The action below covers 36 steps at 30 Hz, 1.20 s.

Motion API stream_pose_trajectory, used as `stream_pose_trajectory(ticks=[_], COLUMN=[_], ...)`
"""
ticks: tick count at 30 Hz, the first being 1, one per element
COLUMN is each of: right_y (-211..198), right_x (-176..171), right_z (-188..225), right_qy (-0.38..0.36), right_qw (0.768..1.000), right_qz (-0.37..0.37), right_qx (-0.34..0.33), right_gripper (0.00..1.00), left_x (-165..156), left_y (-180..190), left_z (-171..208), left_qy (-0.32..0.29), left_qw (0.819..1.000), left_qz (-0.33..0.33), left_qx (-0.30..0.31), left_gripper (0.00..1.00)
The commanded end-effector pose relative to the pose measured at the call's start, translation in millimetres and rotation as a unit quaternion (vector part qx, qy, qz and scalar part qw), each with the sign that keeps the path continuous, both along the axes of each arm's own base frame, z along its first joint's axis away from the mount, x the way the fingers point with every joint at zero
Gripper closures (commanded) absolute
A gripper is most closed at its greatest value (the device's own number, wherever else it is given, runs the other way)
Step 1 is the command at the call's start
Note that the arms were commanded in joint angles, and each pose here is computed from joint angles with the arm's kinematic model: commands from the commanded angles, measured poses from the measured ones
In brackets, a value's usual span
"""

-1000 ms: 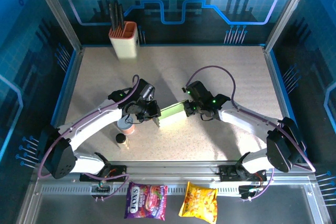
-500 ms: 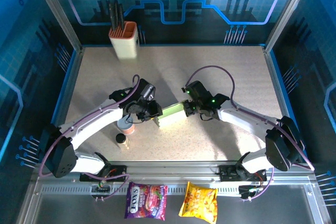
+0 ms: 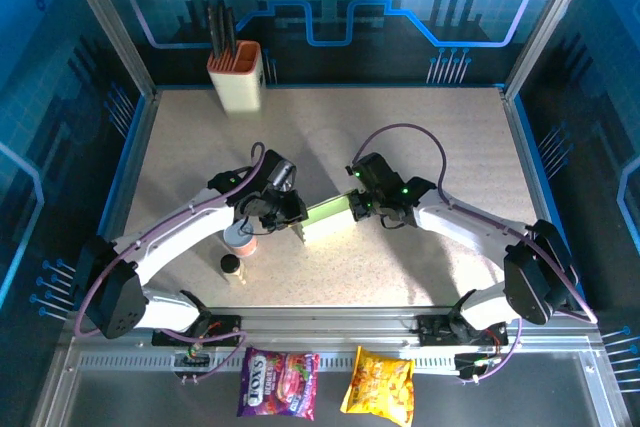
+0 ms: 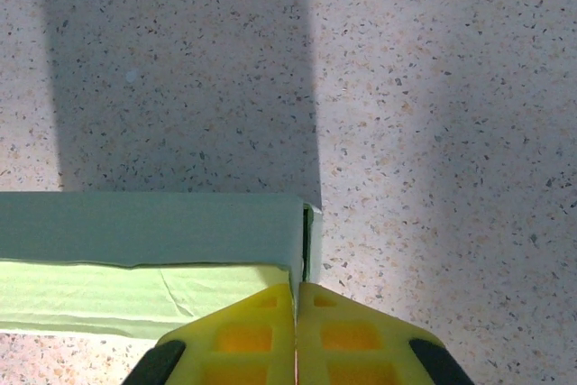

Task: Fold the paper box

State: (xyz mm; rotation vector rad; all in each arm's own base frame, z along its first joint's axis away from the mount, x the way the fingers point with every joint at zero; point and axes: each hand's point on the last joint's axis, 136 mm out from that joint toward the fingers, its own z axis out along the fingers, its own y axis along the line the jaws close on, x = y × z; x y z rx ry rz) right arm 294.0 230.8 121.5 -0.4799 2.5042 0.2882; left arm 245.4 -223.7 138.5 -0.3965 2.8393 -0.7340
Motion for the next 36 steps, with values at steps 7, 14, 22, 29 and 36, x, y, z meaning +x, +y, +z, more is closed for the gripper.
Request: stream_pose_trajectory(ticks=[7,14,22,29,36], right_y=[17,18,17,18,18], right_x=[-6,-7,-6,-6,-6], right_z=[6,7,7,5,6], right_qy=[0.025,0.028,0.030,0.033,0.033], right_qw=[0.999,0.999,0.999,0.999,0.999], right_qz=[0.021,0.023,0.021,0.022,0.022], right_qx=[0.020,0.017,0.013,0.015,0.015], right_gripper=[0.93,0.93,0.93,0.93,0.93], left_x=[16,19,22,22,26], left_y=[-7,-5,-6,-5,-7], left_z=[15,17,23,23,28], left_qy=[-0.026,-0.025,-0.029,-0.024,-0.023], left_qw=[0.999,0.999,0.998,0.998,0.995], left_qz=[0.010,0.016,0.016,0.022,0.043], left_qx=[-0.032,-0.038,-0.047,-0.051,-0.085], left_gripper=[0.84,0.82,0.90,0.90,0.91])
